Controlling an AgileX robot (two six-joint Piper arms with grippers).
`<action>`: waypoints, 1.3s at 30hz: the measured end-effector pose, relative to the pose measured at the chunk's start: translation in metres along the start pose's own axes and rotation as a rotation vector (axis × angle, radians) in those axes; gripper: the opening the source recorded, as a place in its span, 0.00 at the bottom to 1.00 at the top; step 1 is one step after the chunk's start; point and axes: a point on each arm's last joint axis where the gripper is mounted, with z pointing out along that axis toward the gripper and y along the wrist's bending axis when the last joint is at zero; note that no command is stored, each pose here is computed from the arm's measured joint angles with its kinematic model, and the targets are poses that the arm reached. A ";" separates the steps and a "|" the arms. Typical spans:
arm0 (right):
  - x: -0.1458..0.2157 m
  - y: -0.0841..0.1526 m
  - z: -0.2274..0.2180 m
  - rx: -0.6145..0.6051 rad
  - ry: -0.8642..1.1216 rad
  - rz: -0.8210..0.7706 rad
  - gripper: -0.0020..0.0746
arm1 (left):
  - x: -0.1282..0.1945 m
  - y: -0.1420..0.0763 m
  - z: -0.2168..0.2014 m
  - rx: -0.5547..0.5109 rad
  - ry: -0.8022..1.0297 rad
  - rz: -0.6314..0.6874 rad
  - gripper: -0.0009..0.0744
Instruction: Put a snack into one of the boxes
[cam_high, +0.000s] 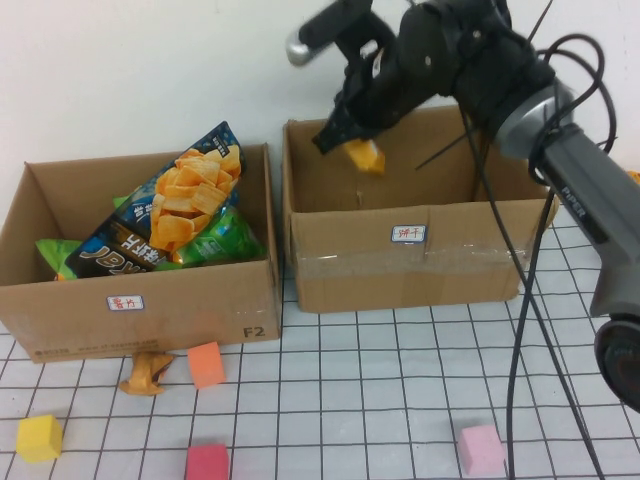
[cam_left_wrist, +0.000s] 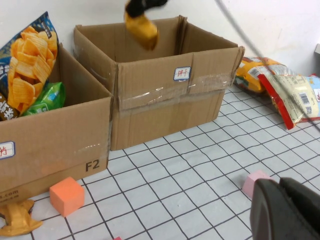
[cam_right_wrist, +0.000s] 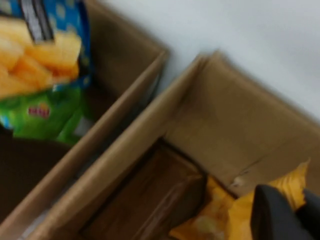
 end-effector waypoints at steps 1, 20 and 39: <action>0.004 0.000 0.006 -0.016 0.012 -0.003 0.08 | 0.000 0.000 0.000 0.000 0.000 0.000 0.01; 0.006 0.016 -0.012 -0.211 0.102 0.010 0.24 | 0.000 0.000 0.000 0.000 0.000 0.000 0.01; -0.030 0.181 -0.074 -0.587 -0.077 -0.526 0.03 | 0.000 0.000 0.000 0.000 0.001 0.000 0.01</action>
